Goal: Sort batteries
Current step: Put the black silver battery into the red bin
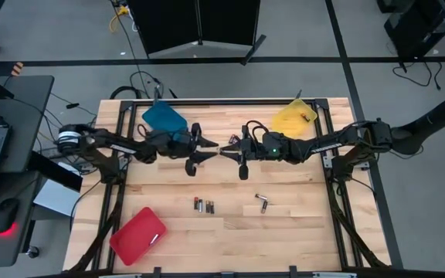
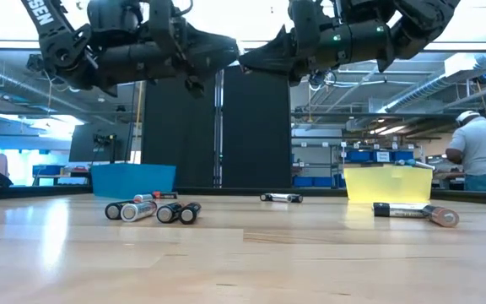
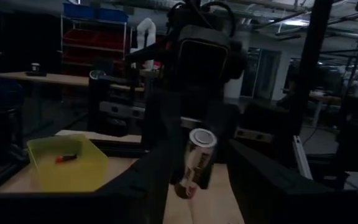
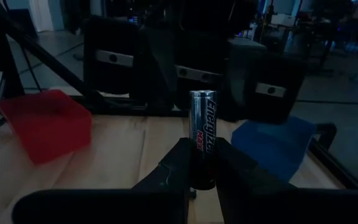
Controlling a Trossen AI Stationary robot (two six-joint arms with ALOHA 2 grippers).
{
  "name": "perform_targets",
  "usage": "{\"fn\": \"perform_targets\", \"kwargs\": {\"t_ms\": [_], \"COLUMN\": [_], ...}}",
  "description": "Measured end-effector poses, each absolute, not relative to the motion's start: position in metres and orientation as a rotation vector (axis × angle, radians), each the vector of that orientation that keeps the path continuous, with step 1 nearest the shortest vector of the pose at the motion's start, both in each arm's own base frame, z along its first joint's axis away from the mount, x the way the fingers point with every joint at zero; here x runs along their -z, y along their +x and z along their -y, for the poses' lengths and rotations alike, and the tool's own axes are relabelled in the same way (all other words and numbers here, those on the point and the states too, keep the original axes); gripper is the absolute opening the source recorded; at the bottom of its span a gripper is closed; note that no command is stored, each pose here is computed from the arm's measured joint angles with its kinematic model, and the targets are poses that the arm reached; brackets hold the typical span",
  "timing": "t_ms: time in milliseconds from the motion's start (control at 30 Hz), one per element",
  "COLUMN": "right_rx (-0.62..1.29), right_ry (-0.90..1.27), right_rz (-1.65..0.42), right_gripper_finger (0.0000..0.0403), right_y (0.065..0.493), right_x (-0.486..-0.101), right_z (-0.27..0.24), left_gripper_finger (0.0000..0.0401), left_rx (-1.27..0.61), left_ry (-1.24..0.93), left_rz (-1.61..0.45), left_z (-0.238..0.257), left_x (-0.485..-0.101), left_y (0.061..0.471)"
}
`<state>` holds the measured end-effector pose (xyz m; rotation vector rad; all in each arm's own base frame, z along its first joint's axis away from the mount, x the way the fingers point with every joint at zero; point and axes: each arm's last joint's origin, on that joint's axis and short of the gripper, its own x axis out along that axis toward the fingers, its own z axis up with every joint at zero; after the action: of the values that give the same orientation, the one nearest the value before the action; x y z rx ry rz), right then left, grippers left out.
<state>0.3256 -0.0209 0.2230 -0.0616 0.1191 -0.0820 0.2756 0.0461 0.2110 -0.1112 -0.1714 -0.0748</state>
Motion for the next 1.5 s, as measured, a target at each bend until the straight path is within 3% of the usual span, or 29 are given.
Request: {"fn": "perform_targets", "kwargs": {"t_ms": [400, 1033, 1500], "right_rx": [0.075, 0.059, 0.202], "right_ry": [-0.07, -0.058, -0.051], "right_rz": [-0.089, -0.058, -0.036], "right_gripper_finger": [0.0061, 0.0065, 0.0172], "right_y": [0.326, 0.326, 0.326], "right_x": [-0.226, -0.229, -0.232], "right_z": [0.02, 0.02, 0.024], "left_gripper_finger": [0.0156, 0.0055, 0.0055], "left_rx": [0.137, 0.131, 0.081], "left_ry": [-0.081, -0.02, 0.079], "left_rz": [0.187, 0.205, 0.238], "left_z": [-0.045, -0.045, -0.046], "left_x": [-0.222, -0.225, -0.25], "left_y": [0.286, 0.287, 0.27]}}
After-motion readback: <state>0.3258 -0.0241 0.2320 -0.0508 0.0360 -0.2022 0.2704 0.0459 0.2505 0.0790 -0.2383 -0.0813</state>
